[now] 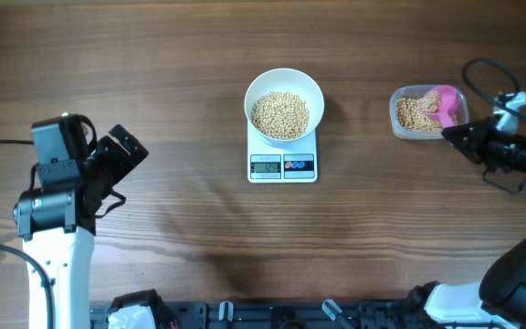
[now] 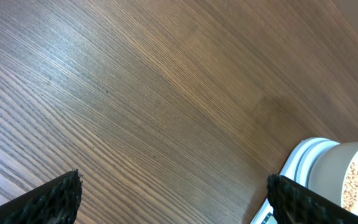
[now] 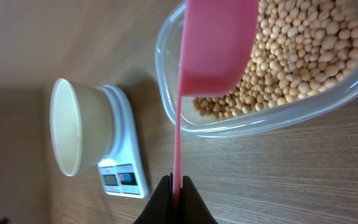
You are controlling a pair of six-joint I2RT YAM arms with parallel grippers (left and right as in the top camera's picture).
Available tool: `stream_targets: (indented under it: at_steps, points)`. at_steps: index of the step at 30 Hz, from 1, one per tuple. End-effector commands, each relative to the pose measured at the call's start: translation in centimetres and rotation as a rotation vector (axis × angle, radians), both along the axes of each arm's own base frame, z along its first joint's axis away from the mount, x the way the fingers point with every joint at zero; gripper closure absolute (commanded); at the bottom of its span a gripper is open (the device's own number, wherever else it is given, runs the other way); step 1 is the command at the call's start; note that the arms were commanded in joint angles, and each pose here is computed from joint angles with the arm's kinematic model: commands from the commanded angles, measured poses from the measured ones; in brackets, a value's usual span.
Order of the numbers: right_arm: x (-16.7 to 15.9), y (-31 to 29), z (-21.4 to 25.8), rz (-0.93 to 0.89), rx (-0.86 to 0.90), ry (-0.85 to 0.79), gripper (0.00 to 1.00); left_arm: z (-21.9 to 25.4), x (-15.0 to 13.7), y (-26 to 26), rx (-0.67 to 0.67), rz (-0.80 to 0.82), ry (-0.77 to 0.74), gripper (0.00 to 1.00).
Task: Scoop item into bowl and weigh 150g on scale
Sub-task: 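Drag the scoop through the soybeans and lift it filled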
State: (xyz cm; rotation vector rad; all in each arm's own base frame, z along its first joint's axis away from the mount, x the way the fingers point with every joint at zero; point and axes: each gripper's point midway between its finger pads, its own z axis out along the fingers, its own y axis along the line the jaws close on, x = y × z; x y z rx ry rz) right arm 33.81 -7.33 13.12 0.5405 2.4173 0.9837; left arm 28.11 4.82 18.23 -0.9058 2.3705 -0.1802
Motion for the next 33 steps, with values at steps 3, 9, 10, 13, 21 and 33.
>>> stream_targets:
  at_steps: [3,9,10,13,21,33]
  points:
    - [0.3,1.2,3.3,0.022,0.232,-0.145,0.96,0.0,0.0,0.1,-0.001,-0.001,0.0,0.0]
    - [0.5,2.1,5.2,0.051,0.328,-0.217,0.96,0.0,0.0,0.1,-0.001,-0.001,0.0,0.0]
    - [0.5,2.2,5.5,0.054,0.339,-0.225,0.96,0.0,0.0,0.1,-0.001,-0.001,0.0,0.0]
    - [0.4,2.6,6.8,0.074,0.405,-0.274,0.96,0.0,0.0,0.1,-0.002,-0.001,0.0,0.0]
    - [0.4,4.8,8.4,0.143,0.481,-0.313,0.96,0.0,0.0,0.1,-0.001,-0.001,0.0,0.0]
    - [1.6,14.0,10.1,0.359,0.315,-0.26,0.96,0.0,0.0,0.1,-0.001,-0.001,0.0,0.0]
